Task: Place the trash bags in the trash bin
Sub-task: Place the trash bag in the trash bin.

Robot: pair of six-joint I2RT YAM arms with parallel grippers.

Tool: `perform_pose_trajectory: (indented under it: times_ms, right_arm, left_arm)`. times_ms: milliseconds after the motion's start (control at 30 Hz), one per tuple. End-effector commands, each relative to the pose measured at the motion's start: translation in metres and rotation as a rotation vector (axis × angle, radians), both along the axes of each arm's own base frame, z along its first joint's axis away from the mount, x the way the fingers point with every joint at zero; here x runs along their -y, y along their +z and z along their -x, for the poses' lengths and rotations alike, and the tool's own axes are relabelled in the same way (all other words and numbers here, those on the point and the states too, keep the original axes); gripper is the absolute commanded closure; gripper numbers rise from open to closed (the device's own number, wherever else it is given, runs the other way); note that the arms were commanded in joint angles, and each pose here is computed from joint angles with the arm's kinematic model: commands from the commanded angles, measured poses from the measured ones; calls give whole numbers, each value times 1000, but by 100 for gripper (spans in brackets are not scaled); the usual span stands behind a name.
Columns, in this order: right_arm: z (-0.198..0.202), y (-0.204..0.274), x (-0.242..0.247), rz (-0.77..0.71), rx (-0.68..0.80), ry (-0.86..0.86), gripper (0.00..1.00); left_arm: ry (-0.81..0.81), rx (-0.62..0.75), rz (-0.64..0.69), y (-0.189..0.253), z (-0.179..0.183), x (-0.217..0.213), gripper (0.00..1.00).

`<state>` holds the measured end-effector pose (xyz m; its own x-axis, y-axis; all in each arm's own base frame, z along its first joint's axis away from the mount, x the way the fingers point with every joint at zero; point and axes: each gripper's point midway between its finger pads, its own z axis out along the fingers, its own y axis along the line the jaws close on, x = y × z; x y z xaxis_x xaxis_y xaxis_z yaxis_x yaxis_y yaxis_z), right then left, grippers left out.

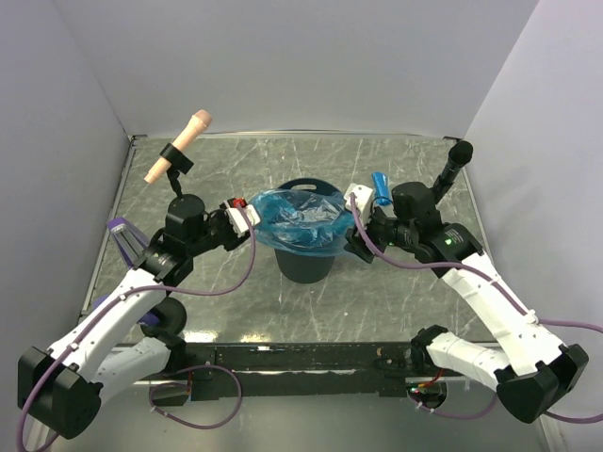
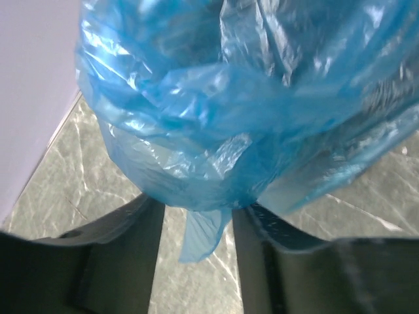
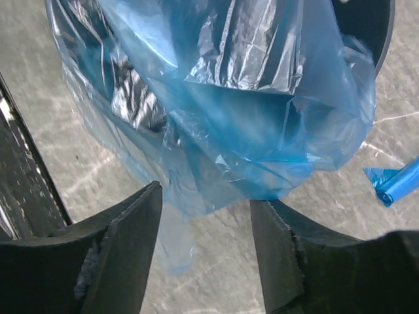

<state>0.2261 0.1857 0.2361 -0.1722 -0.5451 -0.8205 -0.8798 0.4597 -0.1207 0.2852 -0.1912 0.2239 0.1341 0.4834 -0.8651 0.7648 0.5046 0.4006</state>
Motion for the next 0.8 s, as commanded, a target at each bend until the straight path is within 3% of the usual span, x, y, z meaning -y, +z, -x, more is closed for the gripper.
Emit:
perform_pose_trajectory:
  times_ms: [0,100,167,233,367,567,767]
  right_arm:
    - [-12,13,-8,-77,32,-71,43]
    - [-33,13,5,-57,74,-208,62]
    - [-39,14,9,-41,89,-224,86]
    - [-40,20,10,-44,93,-222,100]
    - [-40,44,16,-64,125,-226,100]
    - [-61,60,27,-72,153,-281,100]
    - [-104,59,31,-80,104,-338,100]
  left_arm:
    - [-6,58,55,19,-7,7,59]
    - [-12,54,49,17,-7,7,71]
    - [-19,56,40,18,-6,7,78]
    - [-10,66,37,25,-8,6,85]
    - [12,109,53,46,-14,4,99]
    - [63,157,80,64,-39,8,99]
    - [134,61,106,54,-79,16,99]
